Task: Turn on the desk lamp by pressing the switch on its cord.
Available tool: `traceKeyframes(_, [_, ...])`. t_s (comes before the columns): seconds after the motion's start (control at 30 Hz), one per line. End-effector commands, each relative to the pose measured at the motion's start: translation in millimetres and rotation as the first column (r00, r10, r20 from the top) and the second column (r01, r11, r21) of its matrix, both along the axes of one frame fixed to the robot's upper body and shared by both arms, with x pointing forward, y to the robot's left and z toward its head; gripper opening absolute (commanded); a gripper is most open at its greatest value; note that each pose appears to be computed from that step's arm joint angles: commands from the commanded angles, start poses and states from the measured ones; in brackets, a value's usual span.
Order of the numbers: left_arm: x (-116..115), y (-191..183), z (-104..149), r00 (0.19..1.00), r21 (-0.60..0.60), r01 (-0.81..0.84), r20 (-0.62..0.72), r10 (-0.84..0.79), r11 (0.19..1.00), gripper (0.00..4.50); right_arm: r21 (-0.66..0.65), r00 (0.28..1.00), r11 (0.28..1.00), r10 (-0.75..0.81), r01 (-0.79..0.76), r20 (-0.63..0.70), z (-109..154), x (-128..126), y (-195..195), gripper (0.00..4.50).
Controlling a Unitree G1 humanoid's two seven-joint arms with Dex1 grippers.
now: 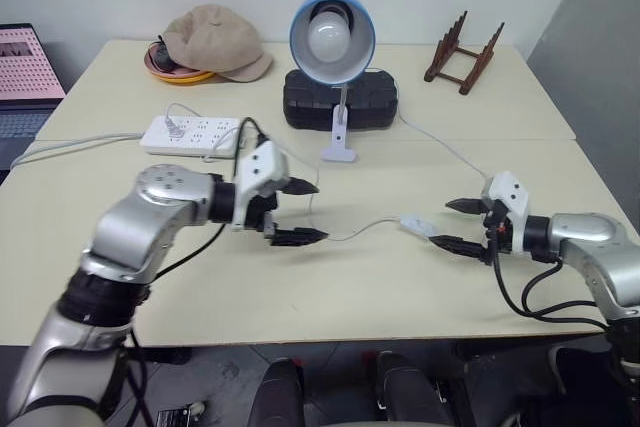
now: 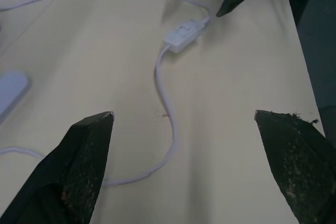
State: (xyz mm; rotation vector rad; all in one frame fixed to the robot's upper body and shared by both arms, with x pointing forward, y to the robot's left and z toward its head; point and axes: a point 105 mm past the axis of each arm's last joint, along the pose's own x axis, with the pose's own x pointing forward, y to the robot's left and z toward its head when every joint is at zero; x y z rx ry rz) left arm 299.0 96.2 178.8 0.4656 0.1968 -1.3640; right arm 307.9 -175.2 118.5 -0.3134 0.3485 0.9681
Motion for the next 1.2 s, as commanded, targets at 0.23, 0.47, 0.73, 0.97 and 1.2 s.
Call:
traceKeyframes(0.23, [-1, -2, 2, 0.997, 0.022, 0.042, 0.061, -0.044, 0.999, 4.50, 0.030, 1.000, 1.000, -0.007, 0.007, 0.006, -7, 7, 12, 4.49])
traceKeyframes(0.47, [-7, -3, 1, 0.997, 0.012, 0.047, 0.054, -0.048, 0.999, 4.50, 0.026, 1.000, 1.000, -0.014, 0.015, -0.022, -19, 5, 4, 2.88])
traceKeyframes(0.73, [-10, 0, -1, 1.000, -0.017, 0.014, 0.019, -0.014, 1.000, 4.50, 0.046, 1.000, 0.999, 0.003, -0.003, -0.010, -13, 8, 6, 1.01])
traceKeyframes(0.97, [-27, -10, -5, 0.948, -0.286, -0.166, -0.310, 0.073, 0.944, 4.50, 0.094, 0.992, 0.994, 0.044, -0.055, 0.114, 17, 12, 36, 1.01])
traceKeyframes(1.2, [-27, -31, -3, 0.763, -0.521, -0.466, -0.645, 0.028, 0.715, 4.50, 0.157, 0.954, 0.982, 0.052, -0.102, 0.296, 53, 14, 83, 1.01])
